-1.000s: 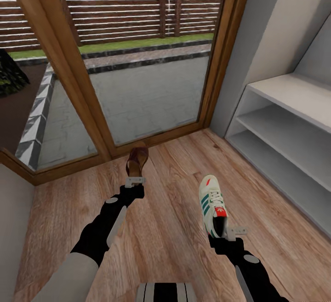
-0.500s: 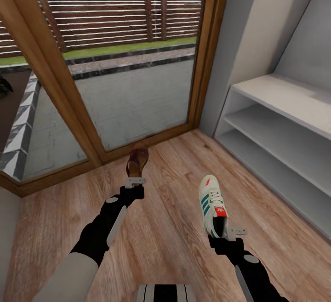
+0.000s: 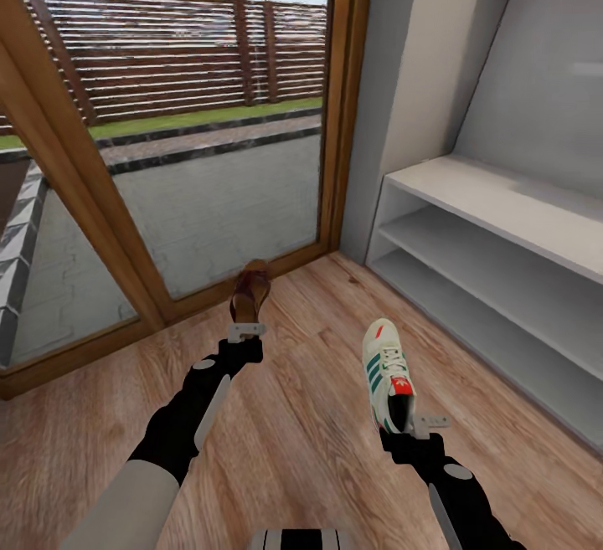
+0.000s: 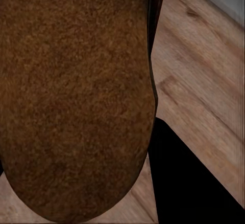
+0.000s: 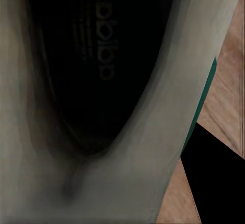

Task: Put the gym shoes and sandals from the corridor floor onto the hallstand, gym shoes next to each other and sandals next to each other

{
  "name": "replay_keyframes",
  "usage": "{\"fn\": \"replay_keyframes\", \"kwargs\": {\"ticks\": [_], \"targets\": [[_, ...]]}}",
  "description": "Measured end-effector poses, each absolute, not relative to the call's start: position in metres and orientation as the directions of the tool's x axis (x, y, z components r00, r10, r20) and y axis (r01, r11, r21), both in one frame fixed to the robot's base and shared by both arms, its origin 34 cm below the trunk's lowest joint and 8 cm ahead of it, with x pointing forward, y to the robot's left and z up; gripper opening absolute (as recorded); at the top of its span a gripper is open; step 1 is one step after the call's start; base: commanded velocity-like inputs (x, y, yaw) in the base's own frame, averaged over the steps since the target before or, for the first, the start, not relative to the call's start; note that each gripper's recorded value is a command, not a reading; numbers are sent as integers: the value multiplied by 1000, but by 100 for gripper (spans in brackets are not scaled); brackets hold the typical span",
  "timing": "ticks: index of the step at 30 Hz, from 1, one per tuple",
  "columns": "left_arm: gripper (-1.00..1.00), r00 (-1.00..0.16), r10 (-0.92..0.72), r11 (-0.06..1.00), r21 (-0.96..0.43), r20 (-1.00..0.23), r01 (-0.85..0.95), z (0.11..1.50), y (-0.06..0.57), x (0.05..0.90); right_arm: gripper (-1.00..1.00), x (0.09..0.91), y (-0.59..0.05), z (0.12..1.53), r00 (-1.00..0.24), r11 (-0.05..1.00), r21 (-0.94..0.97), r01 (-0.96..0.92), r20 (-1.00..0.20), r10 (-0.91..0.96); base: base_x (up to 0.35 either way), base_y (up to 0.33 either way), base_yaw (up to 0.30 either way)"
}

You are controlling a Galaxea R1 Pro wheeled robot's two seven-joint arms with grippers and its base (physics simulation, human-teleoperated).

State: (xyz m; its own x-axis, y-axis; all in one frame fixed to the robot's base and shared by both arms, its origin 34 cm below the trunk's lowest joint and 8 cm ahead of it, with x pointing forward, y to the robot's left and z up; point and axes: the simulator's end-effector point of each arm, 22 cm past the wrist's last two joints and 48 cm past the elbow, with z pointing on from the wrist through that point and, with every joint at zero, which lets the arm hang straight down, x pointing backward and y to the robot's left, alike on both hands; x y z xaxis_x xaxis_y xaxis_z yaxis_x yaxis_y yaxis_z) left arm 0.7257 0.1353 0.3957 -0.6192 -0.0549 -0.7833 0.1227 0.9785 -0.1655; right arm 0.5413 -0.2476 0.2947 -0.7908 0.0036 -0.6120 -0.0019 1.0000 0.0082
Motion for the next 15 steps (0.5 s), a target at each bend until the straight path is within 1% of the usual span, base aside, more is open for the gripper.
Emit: {"fn": "replay_keyframes", "kwargs": {"ticks": [12, 14, 15], "targets": [[-100, -598, -54, 979, -162, -799, 127, 413, 135, 728, -100, 547, -248, 307, -774, 1000, 8, -2, -633, 4, 0, 0, -188], [-100, -597, -55, 979, -162, -801, 127, 414, 135, 729, -100, 547, -248, 308, -773, 1000, 8, -2, -635, 4, 0, 45, -188], [-100, -596, -55, 979, -162, -801, 128, 415, 135, 729, -100, 548, -248, 309, -772, 1000, 8, -2, -635, 3, 0, 204, -188]]}}
